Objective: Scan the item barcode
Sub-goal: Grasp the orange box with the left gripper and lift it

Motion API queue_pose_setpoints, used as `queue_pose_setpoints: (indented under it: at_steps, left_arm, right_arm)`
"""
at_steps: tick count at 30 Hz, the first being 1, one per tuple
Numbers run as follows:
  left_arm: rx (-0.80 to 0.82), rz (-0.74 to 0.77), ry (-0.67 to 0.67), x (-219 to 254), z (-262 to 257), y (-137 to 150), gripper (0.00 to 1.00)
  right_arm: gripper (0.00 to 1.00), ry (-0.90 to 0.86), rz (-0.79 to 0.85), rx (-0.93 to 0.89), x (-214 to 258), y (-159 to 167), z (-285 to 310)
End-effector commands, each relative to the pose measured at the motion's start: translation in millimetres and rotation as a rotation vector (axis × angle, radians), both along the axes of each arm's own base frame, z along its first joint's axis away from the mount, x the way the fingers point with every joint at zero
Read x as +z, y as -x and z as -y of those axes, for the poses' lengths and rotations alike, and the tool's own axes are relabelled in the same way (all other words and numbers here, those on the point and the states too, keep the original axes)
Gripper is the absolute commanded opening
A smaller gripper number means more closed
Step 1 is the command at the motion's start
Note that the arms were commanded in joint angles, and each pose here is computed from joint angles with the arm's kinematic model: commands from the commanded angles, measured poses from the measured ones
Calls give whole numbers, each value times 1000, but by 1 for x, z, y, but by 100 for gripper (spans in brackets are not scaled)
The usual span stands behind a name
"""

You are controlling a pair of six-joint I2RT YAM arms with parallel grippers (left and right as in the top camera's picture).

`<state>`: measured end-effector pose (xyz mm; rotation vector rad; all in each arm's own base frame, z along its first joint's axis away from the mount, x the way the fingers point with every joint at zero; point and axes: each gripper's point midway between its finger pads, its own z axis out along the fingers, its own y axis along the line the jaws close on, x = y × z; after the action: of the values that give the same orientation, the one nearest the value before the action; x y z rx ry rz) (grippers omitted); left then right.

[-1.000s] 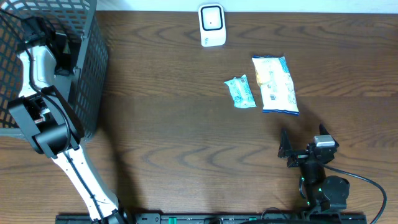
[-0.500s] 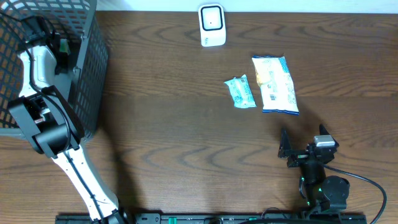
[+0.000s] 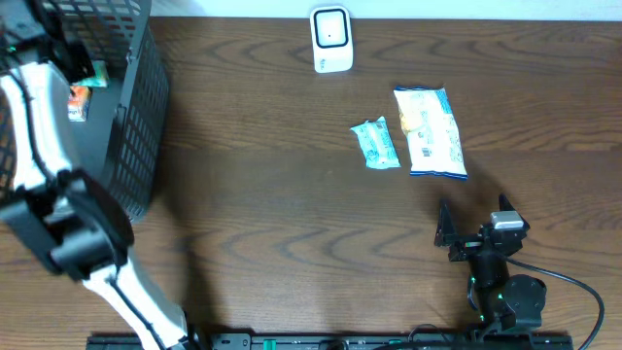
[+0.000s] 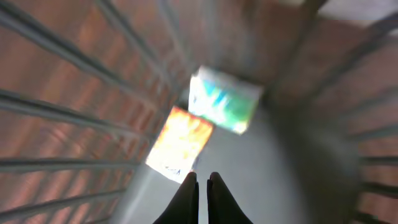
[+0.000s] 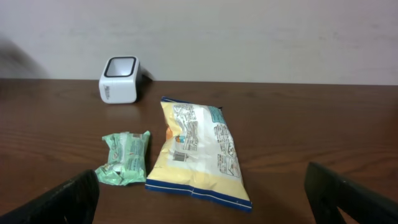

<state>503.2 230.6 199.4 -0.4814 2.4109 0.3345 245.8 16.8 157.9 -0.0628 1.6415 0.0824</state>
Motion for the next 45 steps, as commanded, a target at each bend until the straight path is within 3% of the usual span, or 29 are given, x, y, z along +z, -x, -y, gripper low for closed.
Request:
queue_pose_setpoints:
  at_steps: [1,6,7,8,10,14,23,28,45]
  left_arm:
    - [-28,113,39,52,18,7,7]
    - [-41,130,18,77,23,21,8]
    - [-49,116,15,74,24,22,17]
    - [-59,94,13,68,23,23,35]
    - [-85,45,8,54,23,23,55]
    - [-117,-43,-5,20,16,19,82]
    - [-16,-193,-22,-56,-32,22,84]
    - [-131,-253,13,-94,-27,17,84]
    - [-209,-304,-29,-146,-35,2,84]
  right_arm:
    - [99,11,1,10,0,0,-2]
    - [99,11,1,10,0,0,-2]
    - [99,11,1,10,0,0,-2]
    - [99,11,1,10,0,0,-2]
    - [99,11,1,10,0,0,-2]
    - [99,11,1,10,0,0,-2]
    - [99,11,1,10,0,0,-2]
    - [99,11,1,10,0,0,-2]
    - [99,11,1,10,0,0,-2]
